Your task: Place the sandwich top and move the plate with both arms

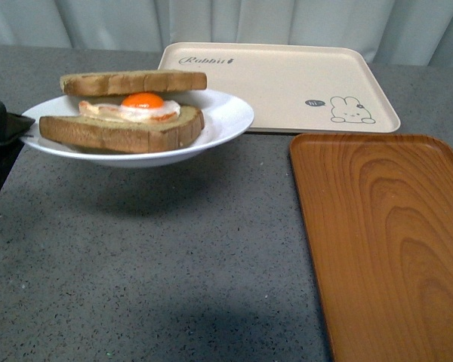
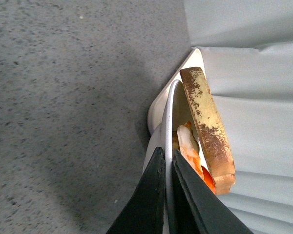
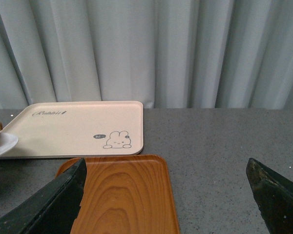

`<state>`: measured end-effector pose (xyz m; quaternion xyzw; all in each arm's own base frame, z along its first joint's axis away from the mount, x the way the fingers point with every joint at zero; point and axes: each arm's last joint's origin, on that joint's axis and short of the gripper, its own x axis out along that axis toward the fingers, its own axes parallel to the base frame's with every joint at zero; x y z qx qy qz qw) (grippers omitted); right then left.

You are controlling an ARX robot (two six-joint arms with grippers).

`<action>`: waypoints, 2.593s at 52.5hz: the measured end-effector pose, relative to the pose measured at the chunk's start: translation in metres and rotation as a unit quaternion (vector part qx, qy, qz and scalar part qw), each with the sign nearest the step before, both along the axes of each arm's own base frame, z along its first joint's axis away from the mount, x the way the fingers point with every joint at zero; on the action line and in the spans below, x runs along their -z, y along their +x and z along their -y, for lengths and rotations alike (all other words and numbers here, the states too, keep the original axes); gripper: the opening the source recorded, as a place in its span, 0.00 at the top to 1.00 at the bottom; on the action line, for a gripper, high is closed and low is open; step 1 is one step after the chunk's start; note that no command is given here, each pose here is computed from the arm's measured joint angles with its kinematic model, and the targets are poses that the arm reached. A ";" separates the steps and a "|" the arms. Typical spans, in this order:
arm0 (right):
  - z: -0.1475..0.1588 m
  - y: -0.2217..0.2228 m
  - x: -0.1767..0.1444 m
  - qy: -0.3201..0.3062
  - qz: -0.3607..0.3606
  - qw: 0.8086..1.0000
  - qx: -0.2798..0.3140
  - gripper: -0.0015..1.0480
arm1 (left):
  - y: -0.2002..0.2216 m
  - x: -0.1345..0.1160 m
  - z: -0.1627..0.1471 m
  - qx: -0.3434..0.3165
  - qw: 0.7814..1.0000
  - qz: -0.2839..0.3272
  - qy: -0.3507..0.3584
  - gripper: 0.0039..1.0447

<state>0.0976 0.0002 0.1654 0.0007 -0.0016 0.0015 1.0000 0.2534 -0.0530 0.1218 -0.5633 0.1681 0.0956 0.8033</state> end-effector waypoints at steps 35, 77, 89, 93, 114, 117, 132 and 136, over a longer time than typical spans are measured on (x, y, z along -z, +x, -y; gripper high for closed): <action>0.000 0.000 0.000 0.000 0.000 1.000 0.000 0.09 | 0.122 -0.017 0.027 0.006 0.999 0.034 0.031 0.96; 0.000 0.000 0.000 0.000 0.000 1.000 0.000 0.09 | 0.170 0.010 0.070 0.022 0.998 0.010 0.051 0.96; 0.000 0.000 0.000 0.000 0.000 1.000 0.000 0.09 | 0.176 0.017 0.065 0.007 0.998 0.003 0.056 0.96; 0.000 0.000 0.000 0.000 0.000 1.000 0.000 0.09 | 0.177 0.018 0.064 0.006 0.998 0.001 0.056 0.96; 0.000 0.000 0.000 0.000 0.000 1.000 0.000 0.09 | 0.160 0.035 0.052 -0.002 0.995 -0.045 0.091 0.45; 0.000 0.000 0.000 0.000 0.000 1.000 0.000 0.09 | 0.158 0.033 0.048 -0.006 0.994 -0.046 0.094 0.36; 0.000 0.000 0.000 0.000 0.000 1.000 0.000 0.09 | 0.136 0.014 0.017 -0.013 0.992 -0.045 0.116 0.06; 0.000 0.000 0.000 0.000 0.000 1.000 0.000 0.09 | 0.126 0.007 0.007 -0.005 0.992 -0.046 0.116 0.06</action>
